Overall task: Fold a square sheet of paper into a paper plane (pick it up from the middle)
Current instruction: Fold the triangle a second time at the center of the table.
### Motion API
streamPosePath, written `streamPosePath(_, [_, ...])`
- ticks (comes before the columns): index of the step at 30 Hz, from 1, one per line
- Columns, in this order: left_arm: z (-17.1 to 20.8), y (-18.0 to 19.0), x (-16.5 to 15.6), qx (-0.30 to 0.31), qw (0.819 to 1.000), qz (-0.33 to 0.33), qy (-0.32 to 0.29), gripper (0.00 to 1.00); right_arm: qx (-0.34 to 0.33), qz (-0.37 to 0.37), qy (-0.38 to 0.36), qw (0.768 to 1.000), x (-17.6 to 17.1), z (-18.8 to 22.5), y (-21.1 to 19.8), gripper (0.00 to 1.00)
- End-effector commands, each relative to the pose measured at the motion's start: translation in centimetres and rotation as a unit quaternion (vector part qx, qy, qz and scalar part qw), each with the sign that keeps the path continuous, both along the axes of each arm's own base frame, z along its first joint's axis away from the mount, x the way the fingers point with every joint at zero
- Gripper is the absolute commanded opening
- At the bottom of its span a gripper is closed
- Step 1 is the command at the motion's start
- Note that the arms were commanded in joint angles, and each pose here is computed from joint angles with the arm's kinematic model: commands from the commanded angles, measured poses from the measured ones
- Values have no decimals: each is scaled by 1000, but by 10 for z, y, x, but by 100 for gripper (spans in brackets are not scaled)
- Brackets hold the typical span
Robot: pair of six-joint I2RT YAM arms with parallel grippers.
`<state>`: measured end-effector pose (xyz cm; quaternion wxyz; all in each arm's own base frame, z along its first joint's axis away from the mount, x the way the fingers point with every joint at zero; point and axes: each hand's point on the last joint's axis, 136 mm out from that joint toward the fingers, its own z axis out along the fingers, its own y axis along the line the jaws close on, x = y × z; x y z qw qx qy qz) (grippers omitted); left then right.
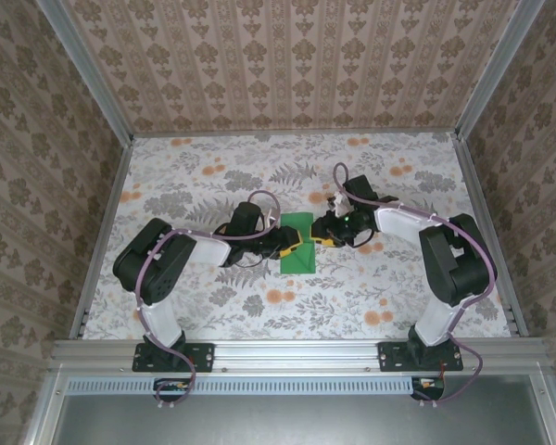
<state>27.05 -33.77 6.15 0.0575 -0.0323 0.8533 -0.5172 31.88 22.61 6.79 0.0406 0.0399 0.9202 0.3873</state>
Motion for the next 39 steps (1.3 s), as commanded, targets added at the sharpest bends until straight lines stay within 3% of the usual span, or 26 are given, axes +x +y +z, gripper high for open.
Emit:
streamPosePath(1, [3,-4,11,-8,1000,9,-7,44,15,41,3,999,-16,-1,5,36])
streamPosePath(13, [4,-4,12,-9,1000,10,-5,44,23,61,12,998,-13,-12,24,34])
streamPosePath(22, [7,-4,10,-11,1000,8,-6,44,-3,47,2,999,-2,-20,18,17])
streamPosePath(29, [7,-4,11,-9,1000,7,-6,44,-8,45,-4,999,0,-18,15,17])
streamPosePath(39, [18,-6,10,-21,1000,-1,-18,44,-39,60,-22,997,6,-24,10,4])
